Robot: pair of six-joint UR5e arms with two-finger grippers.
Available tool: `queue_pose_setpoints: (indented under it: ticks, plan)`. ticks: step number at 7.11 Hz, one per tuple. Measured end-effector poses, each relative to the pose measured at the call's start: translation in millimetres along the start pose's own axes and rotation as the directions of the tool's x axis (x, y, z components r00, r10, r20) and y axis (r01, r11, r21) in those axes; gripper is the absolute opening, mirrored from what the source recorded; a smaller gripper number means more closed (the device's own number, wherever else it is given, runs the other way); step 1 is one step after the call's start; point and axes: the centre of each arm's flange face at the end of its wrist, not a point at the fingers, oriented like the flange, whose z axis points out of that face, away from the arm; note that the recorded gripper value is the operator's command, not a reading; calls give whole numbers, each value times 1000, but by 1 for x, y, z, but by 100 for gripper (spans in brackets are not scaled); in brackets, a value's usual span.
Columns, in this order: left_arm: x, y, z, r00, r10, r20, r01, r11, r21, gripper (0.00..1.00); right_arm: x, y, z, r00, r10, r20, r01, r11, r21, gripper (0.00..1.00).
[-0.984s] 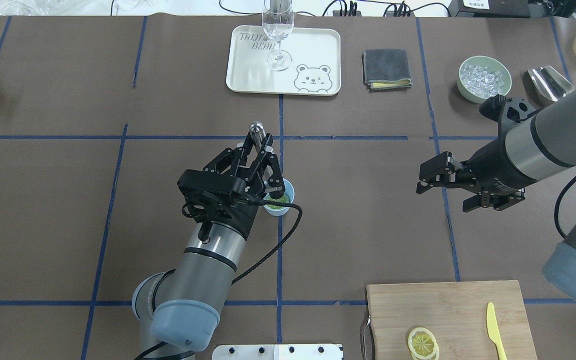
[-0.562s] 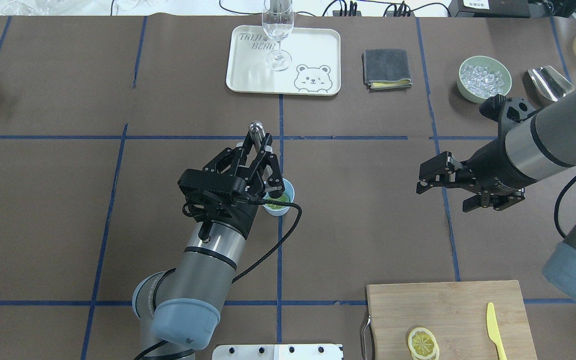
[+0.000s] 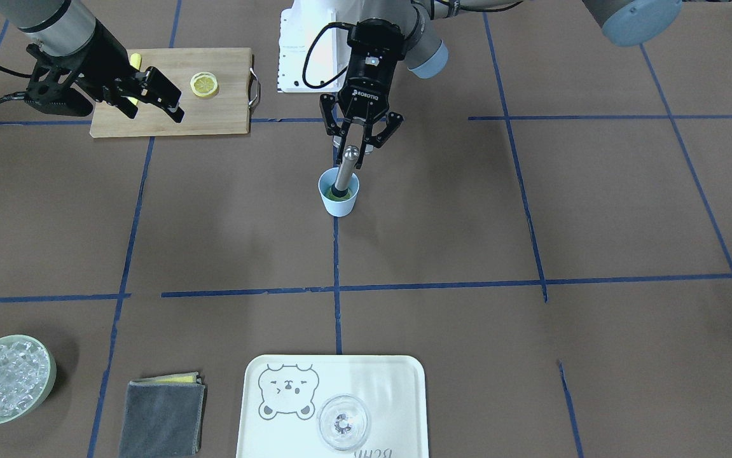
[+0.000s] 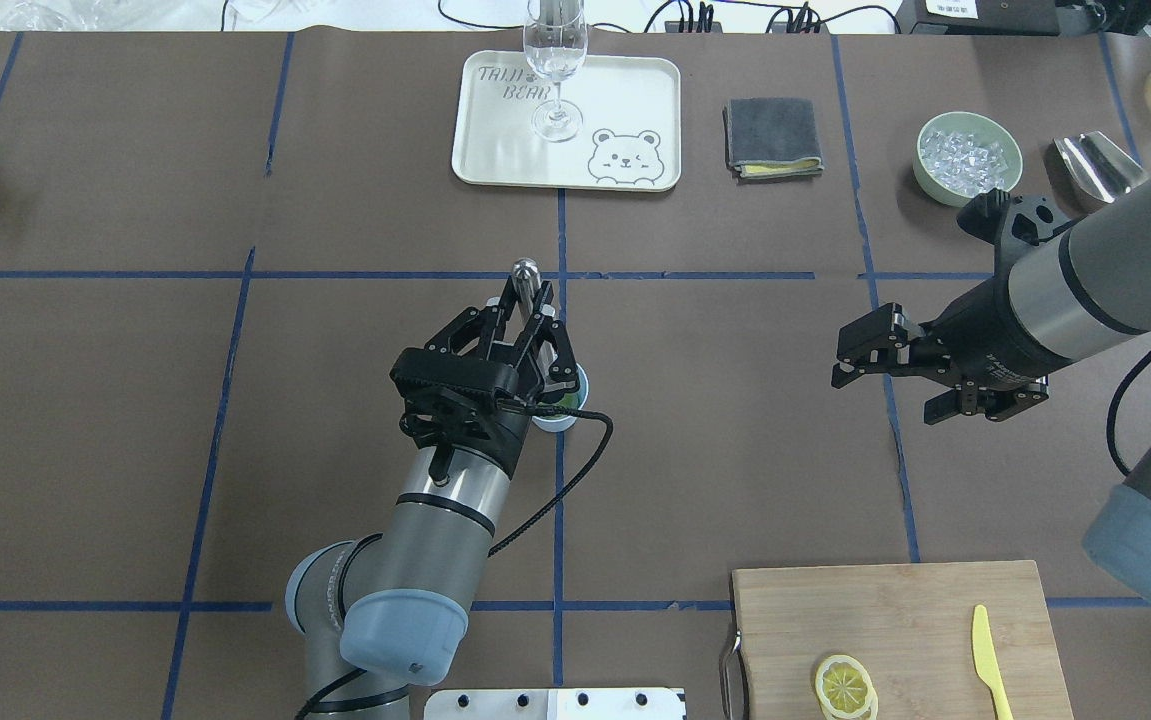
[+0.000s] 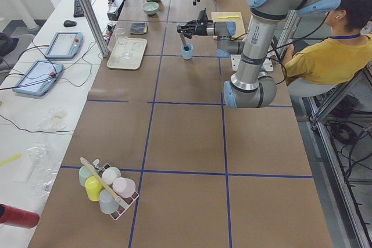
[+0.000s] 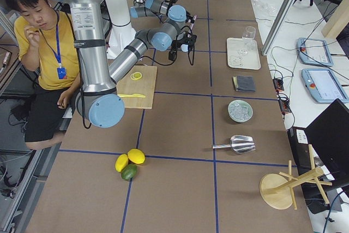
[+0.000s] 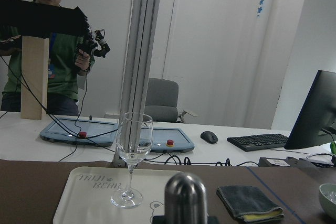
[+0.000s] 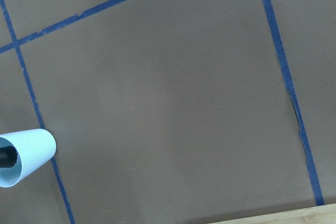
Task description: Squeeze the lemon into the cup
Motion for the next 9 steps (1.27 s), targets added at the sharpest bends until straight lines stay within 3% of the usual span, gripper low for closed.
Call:
queue_pose_setpoints:
  ticks: [4,9]
  plan:
    - [2,31,2,999,39,8,-39,999,-27,0,0,0,-1,1000,0,1,0,1000,0,100]
    - [9,34,-8,999,41,-8,-42,998,-41,0,0,1,-5,1000,-2,7,2,1000,3,100]
